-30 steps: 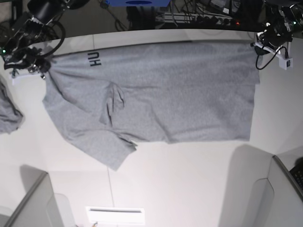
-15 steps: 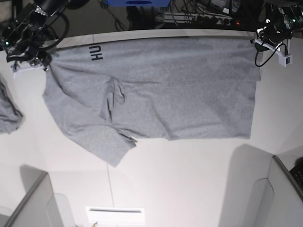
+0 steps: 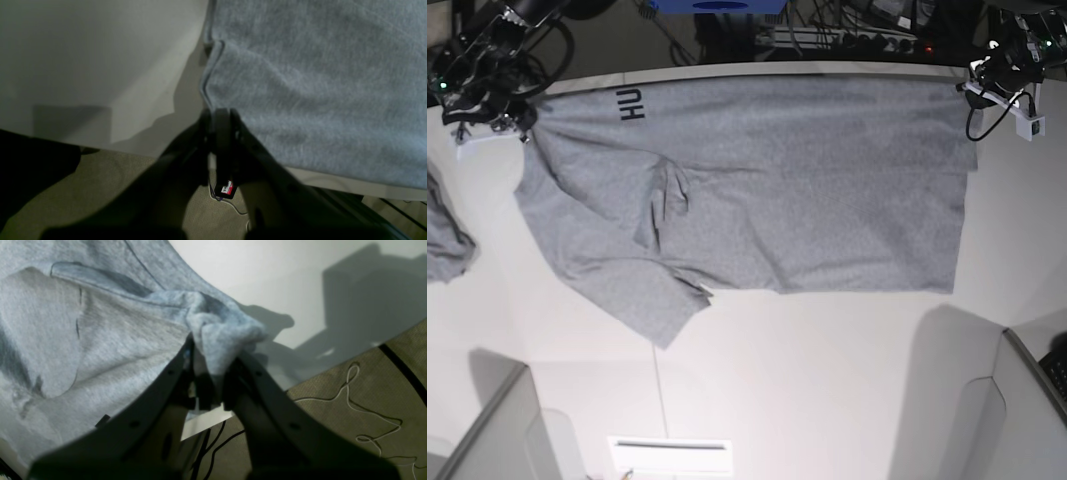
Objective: Fold the T-shirt properly
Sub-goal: 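Release the shirt and raise both grippers, then move both grippers to the shirt's side edge near the hem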
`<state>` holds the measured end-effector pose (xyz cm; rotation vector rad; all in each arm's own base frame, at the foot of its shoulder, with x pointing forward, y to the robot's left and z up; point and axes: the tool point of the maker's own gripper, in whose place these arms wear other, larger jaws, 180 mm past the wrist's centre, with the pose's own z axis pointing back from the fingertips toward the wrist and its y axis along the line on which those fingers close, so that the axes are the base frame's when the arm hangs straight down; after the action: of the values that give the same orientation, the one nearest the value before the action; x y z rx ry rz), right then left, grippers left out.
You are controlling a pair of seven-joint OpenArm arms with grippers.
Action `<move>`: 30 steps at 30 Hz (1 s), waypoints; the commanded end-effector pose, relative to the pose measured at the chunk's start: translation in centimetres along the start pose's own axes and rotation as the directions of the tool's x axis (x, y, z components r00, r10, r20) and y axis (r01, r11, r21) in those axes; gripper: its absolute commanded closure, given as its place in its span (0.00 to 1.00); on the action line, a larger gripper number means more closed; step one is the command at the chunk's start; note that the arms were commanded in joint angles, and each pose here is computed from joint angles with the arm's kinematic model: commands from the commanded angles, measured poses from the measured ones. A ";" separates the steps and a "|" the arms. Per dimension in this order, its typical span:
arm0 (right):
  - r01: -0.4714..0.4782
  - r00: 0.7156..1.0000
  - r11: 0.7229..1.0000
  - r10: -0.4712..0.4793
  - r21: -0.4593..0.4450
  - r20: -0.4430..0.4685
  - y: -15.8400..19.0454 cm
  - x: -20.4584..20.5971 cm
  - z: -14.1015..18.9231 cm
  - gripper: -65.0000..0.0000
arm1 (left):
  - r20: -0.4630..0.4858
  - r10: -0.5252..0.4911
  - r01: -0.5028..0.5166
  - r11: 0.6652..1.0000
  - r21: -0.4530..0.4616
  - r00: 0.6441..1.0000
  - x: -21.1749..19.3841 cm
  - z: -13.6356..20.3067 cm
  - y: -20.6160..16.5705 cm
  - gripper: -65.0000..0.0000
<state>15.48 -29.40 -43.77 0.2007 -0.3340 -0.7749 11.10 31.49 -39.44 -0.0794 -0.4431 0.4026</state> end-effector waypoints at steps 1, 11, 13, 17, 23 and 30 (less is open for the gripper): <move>-0.010 0.999 1.000 0.010 -0.010 0.041 -0.3 1.2 0.7 1.00 | 0.024 -0.017 0.017 1.000 0.015 1.000 0.7 0.5 0.4 1.00; 0.006 0.982 0.999 0.002 -0.043 0.191 -1.0 3.5 4.5 0.52 | 0.037 -0.019 0.019 1.000 0.017 0.999 1.1 0.7 0.5 0.35; -0.011 0.974 0.999 0.022 -0.051 0.226 -0.7 4.1 5.5 0.52 | 0.064 0.008 -0.012 0.999 0.048 0.998 1.6 1.4 1.8 0.30; -0.035 0.961 0.998 0.050 -0.059 0.273 -0.2 5.1 6.7 0.52 | 0.186 0.081 -0.104 0.987 0.121 0.979 4.1 3.8 5.1 0.30; -0.163 0.915 0.987 0.149 0.004 0.374 4.8 7.8 6.1 0.52 | 0.352 0.076 -0.137 0.979 0.152 0.933 9.2 6.7 6.5 0.31; -0.473 0.818 0.875 0.392 0.104 0.422 16.0 10.3 3.0 0.52 | 0.440 0.012 -0.050 0.996 0.077 0.898 14.7 6.4 2.8 0.91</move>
<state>30.62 -24.81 -35.61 0.1703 -0.7539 -0.3145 19.06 39.27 -29.47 0.0724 -0.8359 0.4912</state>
